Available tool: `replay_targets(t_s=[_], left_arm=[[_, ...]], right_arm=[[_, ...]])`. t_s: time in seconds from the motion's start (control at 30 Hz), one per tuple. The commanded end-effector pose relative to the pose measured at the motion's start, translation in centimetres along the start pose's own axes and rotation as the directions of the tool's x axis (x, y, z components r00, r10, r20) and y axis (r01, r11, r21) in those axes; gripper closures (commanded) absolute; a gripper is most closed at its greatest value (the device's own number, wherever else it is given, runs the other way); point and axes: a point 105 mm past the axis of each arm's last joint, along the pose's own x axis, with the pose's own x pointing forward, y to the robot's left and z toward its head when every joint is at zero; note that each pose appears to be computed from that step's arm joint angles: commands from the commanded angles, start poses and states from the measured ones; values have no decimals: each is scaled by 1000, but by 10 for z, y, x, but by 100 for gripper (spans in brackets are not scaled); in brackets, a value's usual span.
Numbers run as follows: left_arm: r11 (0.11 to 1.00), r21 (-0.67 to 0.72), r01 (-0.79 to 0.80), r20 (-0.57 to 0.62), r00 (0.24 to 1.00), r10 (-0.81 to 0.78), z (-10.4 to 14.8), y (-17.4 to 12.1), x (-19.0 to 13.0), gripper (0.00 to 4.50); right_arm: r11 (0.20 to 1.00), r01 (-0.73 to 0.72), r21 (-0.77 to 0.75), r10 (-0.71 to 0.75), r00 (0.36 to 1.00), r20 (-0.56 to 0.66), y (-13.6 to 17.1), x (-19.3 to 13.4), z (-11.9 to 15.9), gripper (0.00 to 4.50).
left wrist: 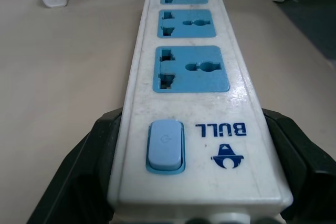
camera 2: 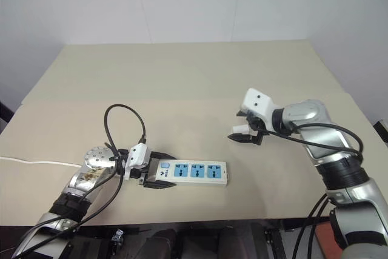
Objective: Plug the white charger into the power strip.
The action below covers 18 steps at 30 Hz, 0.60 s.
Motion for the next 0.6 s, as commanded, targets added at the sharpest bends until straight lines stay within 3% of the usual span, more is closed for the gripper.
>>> replay_targets(t_s=[0.03,0.27,0.6], left_arm=[[999,-28,-22,-56,998,20,-13,-3,2,119],[999,-47,-14,-57,998,11,-11,-12,3,119],[997,-61,-40,-62,997,37,-10,-15,3,119]], right_arm=[[999,7,-46,-11,997,-82,-8,-2,3,0],[974,-61,-220,14,977,-211,-15,17,12,0],[887,-239,-395,71,916,-396,-24,35,-3,0]])
